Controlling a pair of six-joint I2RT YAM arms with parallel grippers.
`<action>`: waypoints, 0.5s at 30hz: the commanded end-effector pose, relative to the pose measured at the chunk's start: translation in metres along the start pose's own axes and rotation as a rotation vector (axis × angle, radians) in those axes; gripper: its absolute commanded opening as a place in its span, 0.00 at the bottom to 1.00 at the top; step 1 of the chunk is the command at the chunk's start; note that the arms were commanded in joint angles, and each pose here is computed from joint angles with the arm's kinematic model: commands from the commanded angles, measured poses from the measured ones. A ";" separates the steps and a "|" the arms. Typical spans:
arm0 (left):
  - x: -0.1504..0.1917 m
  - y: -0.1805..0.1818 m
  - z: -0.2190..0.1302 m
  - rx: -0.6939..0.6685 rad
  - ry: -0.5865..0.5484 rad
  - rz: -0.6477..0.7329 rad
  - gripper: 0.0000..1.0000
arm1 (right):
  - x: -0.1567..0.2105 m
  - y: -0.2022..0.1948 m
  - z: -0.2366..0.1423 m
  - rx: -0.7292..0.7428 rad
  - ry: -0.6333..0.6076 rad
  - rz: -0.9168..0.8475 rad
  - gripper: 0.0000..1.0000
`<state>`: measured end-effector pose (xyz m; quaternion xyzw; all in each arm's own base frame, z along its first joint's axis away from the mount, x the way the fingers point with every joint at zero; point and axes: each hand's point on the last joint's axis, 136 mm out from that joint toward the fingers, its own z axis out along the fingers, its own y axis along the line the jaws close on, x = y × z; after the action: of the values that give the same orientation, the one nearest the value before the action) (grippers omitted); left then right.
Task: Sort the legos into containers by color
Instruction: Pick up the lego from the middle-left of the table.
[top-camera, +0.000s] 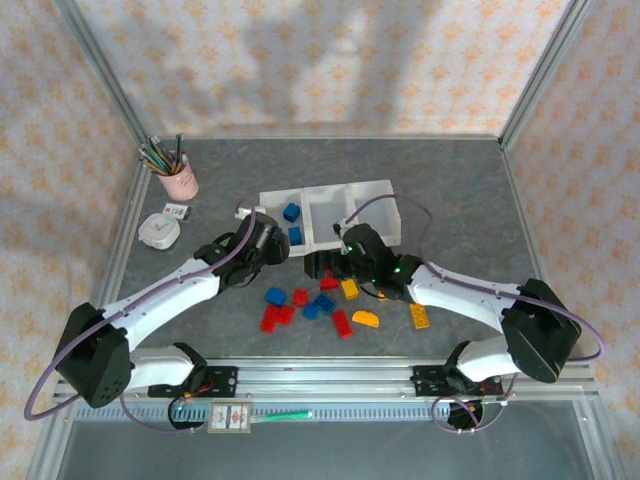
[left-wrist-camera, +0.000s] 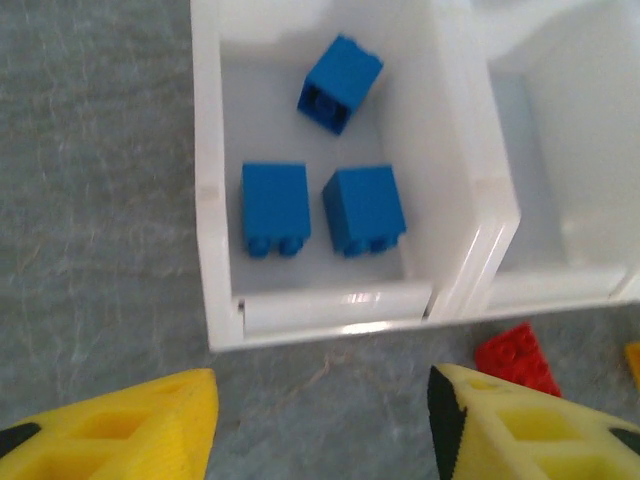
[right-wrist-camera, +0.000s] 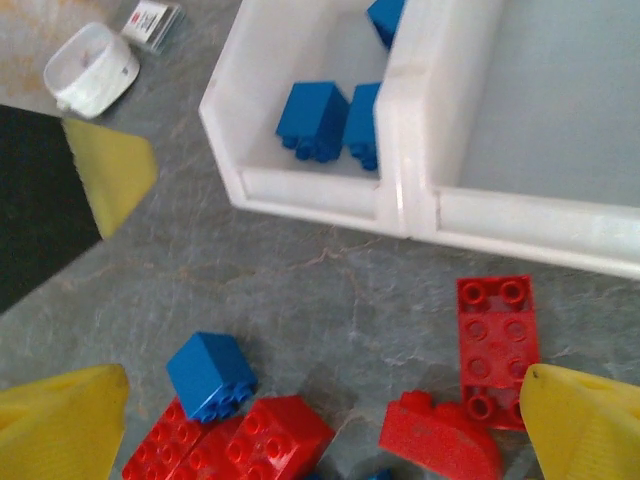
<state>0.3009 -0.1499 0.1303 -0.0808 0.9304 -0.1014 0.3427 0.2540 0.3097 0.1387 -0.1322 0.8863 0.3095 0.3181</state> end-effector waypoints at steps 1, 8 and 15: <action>0.033 0.015 -0.006 -0.048 0.079 0.016 0.64 | 0.016 0.006 0.004 -0.014 0.029 -0.057 1.00; 0.075 0.017 0.003 -0.006 0.181 0.026 0.74 | 0.035 0.001 0.010 -0.023 0.032 -0.025 1.00; 0.098 0.016 0.014 -0.022 0.254 0.091 0.76 | 0.037 -0.008 0.008 0.010 0.019 0.008 1.00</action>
<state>0.2401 -0.1565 0.0629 -0.0390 0.9659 -0.0902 0.2394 0.2280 0.3087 0.1010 -0.1461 0.8961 0.3023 0.2902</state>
